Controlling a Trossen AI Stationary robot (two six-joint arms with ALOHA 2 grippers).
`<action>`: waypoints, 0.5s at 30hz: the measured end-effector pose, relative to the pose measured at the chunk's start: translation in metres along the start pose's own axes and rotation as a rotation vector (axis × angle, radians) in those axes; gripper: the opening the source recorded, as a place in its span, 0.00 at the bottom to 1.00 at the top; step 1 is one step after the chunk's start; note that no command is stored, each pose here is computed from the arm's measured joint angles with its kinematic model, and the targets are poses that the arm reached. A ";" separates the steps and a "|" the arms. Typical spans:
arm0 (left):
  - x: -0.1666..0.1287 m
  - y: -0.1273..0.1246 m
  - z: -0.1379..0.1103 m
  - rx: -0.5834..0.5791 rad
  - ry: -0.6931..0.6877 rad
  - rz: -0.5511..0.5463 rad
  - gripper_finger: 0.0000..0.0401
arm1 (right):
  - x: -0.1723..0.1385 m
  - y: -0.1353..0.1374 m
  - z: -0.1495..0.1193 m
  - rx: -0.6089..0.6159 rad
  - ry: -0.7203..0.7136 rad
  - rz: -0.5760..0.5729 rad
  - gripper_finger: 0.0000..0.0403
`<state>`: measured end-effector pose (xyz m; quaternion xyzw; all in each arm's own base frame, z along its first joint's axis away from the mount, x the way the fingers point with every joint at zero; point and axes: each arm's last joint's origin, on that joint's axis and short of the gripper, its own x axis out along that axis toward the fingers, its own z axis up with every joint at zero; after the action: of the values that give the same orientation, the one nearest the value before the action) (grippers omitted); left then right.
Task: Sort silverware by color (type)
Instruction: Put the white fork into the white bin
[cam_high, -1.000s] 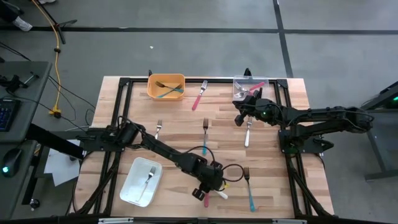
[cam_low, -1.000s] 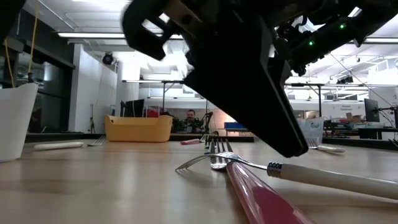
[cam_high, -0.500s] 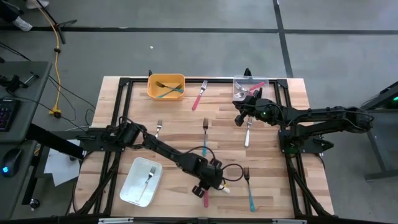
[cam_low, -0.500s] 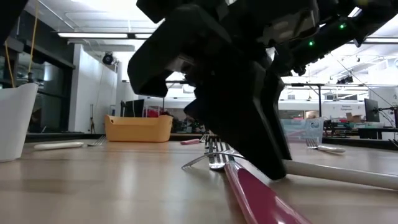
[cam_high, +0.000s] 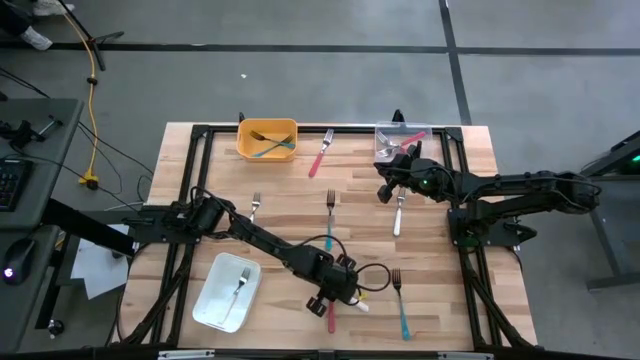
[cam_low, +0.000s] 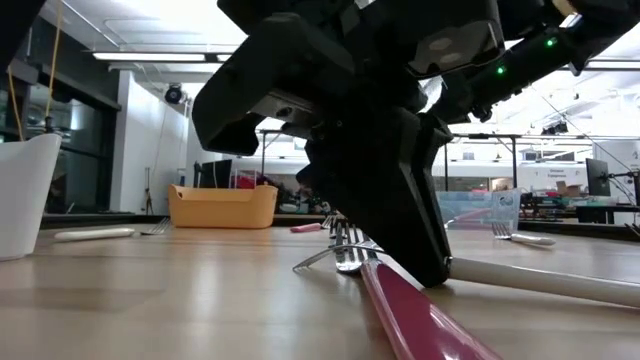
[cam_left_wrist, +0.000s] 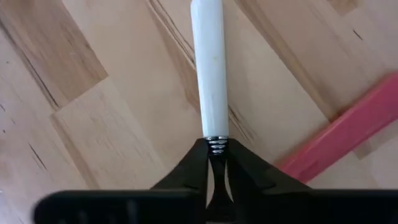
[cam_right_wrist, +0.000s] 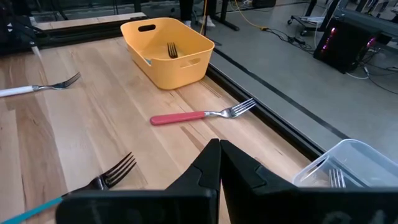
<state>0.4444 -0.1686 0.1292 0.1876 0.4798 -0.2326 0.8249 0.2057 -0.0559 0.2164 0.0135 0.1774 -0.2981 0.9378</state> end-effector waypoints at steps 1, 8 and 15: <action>0.000 0.000 0.000 0.008 0.000 -0.001 0.06 | 0.000 0.000 0.000 -0.003 0.000 0.000 0.01; -0.016 0.004 0.012 0.068 0.038 0.056 0.06 | 0.000 0.000 0.000 -0.019 0.000 -0.003 0.01; -0.066 0.007 0.027 0.007 -0.004 0.100 0.06 | 0.000 -0.001 -0.001 -0.022 0.008 -0.005 0.01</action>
<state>0.4393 -0.1637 0.2010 0.2140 0.4672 -0.1932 0.8358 0.2053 -0.0563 0.2156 0.0037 0.1844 -0.2983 0.9365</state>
